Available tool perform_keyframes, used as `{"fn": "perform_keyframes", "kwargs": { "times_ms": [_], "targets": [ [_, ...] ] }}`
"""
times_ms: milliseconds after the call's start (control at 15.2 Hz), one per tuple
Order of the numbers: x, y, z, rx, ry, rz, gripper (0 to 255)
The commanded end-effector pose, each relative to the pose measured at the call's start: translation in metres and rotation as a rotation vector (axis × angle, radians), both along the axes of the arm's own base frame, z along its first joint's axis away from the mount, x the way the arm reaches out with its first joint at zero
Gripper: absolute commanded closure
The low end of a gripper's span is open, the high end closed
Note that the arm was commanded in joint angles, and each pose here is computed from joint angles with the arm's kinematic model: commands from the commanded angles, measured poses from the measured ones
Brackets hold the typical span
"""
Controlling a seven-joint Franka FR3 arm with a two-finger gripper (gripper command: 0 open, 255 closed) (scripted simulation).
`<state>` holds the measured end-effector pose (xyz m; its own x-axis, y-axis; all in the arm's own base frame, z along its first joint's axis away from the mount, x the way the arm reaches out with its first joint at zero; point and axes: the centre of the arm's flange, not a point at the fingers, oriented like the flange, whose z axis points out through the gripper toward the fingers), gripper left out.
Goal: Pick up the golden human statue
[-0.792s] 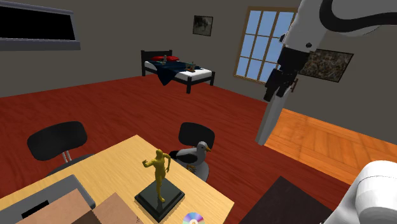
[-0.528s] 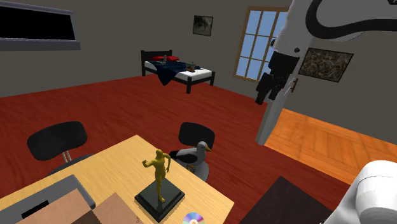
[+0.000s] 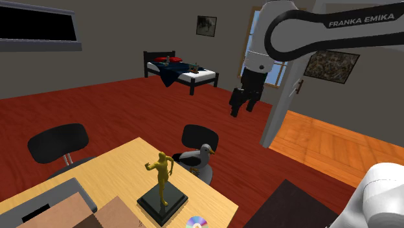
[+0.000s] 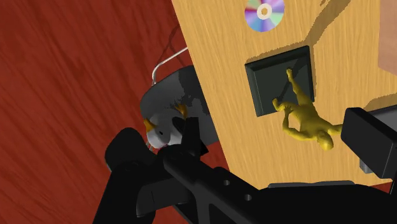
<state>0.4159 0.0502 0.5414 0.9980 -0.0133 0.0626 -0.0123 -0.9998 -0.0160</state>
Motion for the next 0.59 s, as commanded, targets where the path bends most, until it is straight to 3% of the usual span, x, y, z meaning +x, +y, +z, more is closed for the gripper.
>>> {"fn": "perform_keyframes", "kwargs": {
  "times_ms": [0, 528],
  "targets": [
    [0.019, 0.014, -0.017, 0.001, 0.007, 0.0, 0],
    [0.089, 0.067, -0.081, 0.002, 0.041, 0.001, 0]
  ]
}}
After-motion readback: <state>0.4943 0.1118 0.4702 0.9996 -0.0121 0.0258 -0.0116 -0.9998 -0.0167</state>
